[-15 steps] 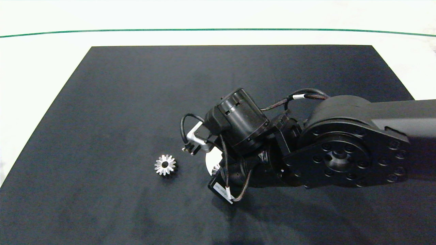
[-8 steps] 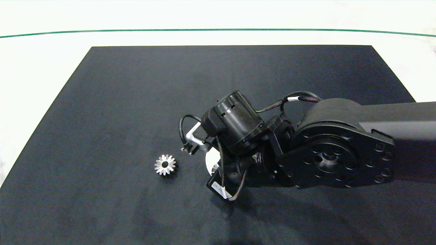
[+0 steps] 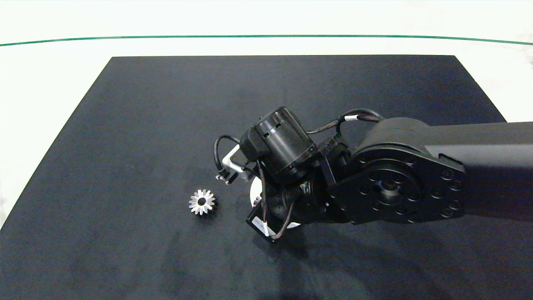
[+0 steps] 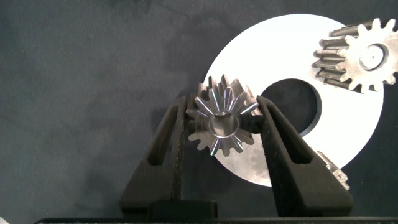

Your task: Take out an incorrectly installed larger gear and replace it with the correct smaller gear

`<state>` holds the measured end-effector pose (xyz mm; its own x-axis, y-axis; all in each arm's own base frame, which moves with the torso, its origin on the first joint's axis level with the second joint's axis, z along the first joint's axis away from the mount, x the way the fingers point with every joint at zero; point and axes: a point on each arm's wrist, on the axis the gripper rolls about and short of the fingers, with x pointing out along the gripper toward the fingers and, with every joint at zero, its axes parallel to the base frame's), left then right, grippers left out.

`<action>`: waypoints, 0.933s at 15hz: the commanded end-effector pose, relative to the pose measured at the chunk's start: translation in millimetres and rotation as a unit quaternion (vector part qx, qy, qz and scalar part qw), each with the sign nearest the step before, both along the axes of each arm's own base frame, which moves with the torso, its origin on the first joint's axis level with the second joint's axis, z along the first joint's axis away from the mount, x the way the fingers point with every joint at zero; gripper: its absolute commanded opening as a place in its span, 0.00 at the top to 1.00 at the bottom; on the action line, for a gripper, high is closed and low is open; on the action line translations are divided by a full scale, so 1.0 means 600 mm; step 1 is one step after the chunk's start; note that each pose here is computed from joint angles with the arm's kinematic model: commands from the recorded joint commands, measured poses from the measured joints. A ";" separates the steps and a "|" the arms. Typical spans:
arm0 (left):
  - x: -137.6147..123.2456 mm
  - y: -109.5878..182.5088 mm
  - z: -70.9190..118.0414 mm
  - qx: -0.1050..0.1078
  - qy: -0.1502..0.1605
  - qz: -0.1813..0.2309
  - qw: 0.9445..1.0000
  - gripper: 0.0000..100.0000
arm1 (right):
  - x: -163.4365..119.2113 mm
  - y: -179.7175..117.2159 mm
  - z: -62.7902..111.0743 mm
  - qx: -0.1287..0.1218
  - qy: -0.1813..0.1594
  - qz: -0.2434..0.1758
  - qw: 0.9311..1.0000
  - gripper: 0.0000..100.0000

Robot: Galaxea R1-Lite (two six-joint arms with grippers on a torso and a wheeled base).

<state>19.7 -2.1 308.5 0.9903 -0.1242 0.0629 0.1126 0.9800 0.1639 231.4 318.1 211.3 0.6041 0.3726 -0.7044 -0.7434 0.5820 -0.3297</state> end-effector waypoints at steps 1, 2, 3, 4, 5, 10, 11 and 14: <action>-0.001 0.000 -0.002 0.001 0.001 0.000 1.000 0.00 | 0.000 0.002 -0.005 -0.006 0.003 0.000 1.000 0.75; -0.002 0.000 -0.002 0.000 0.000 0.000 1.000 0.00 | 0.002 0.003 -0.010 -0.008 0.006 0.001 1.000 0.75; -0.002 0.001 -0.002 0.000 0.000 0.000 1.000 0.00 | 0.002 0.003 -0.010 -0.009 0.005 0.000 1.000 0.75; -0.002 0.001 -0.002 0.000 0.000 0.000 1.000 0.00 | 0.003 0.005 -0.013 -0.010 0.006 0.000 1.000 0.75; -0.002 0.001 -0.002 0.000 0.000 0.000 1.000 0.00 | 0.003 0.007 -0.015 -0.011 0.007 0.001 1.000 0.75; -0.003 0.001 -0.004 0.001 0.003 -0.001 1.000 0.00 | 0.003 0.007 -0.014 -0.011 0.007 0.000 1.000 0.00; -0.003 0.001 -0.004 0.001 0.003 -0.001 1.000 0.00 | 0.002 0.006 -0.013 -0.011 0.007 0.001 1.000 0.00; -0.003 0.001 -0.004 0.001 0.003 0.000 1.000 0.00 | -0.002 0.007 -0.009 -0.008 0.005 0.003 1.000 0.00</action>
